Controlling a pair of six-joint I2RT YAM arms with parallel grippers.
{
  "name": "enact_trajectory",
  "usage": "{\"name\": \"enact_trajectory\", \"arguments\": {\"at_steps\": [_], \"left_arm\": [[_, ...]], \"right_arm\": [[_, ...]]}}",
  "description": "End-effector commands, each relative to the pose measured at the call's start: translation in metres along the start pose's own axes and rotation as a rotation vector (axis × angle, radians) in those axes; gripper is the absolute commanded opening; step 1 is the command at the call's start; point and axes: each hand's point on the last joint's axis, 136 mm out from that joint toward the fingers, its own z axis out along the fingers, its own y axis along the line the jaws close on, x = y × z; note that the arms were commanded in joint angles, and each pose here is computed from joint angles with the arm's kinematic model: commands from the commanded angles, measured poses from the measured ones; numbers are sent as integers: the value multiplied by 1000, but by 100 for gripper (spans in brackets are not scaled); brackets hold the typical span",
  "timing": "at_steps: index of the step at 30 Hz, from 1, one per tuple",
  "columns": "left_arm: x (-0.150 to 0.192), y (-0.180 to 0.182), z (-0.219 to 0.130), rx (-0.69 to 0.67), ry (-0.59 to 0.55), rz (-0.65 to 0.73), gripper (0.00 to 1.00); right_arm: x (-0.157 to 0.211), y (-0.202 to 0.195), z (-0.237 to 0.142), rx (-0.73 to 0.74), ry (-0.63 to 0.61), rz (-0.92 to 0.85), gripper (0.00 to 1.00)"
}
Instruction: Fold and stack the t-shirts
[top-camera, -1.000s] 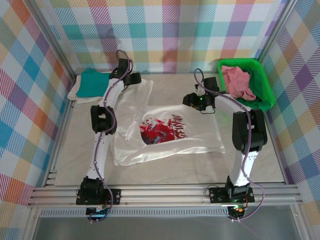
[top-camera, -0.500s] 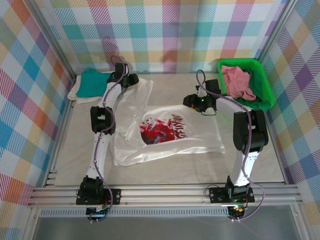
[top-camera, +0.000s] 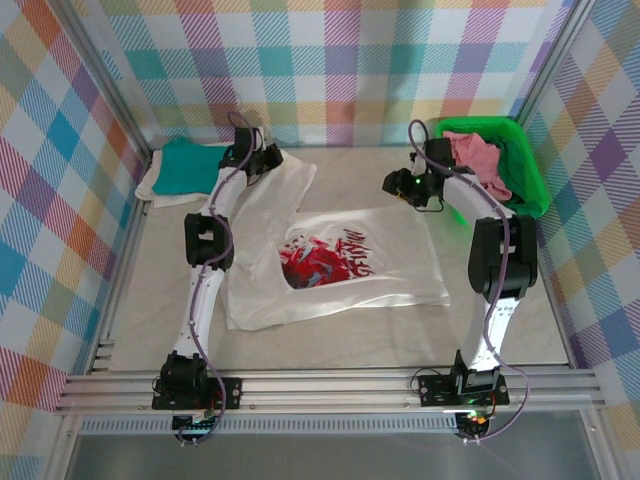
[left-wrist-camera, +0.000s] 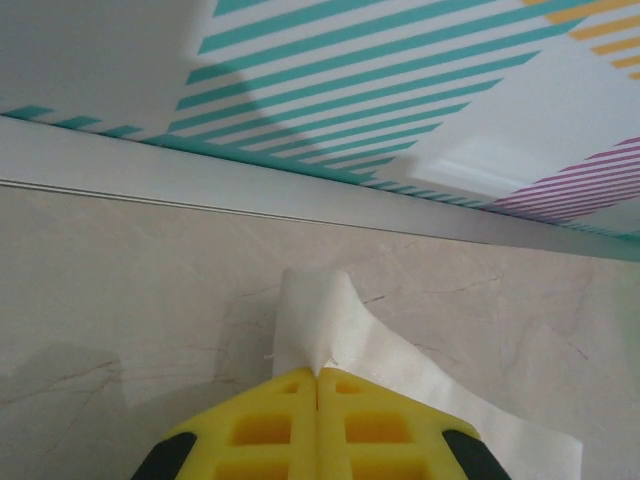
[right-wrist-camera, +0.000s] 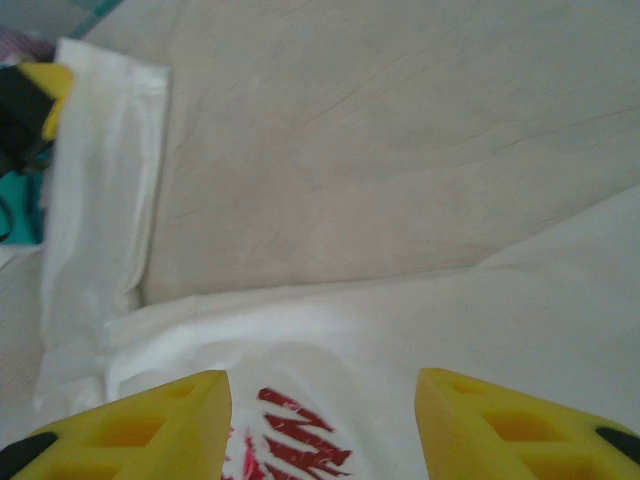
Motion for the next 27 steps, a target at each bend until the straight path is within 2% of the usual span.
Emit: {"name": "enact_trajectory", "arguments": {"at_steps": [1,4,8,14,20,21,27], "left_arm": [[-42,-38,-26,74,-94,88,0],[-55,-49,-38,85,-117,117,0],[-68,-59,-50,92,-144,136,0],[-84,-58,-63,91,-175,145,0],[-88,-59,-64,104,-194,150,0],[-95,-62,-65,115,-225,162,0],[-92,-59,-64,107,-214,160,0]], "right_arm": [[5,-39,1,204,76,33,53],[-2,-56,5,317,108,21,53],[-15,-69,15,394,135,-7,53],[-34,-95,25,553,168,-30,54],[-27,-106,39,577,223,7,56],[-26,-108,40,584,225,13,56],[-21,-114,43,593,239,29,58]]}}
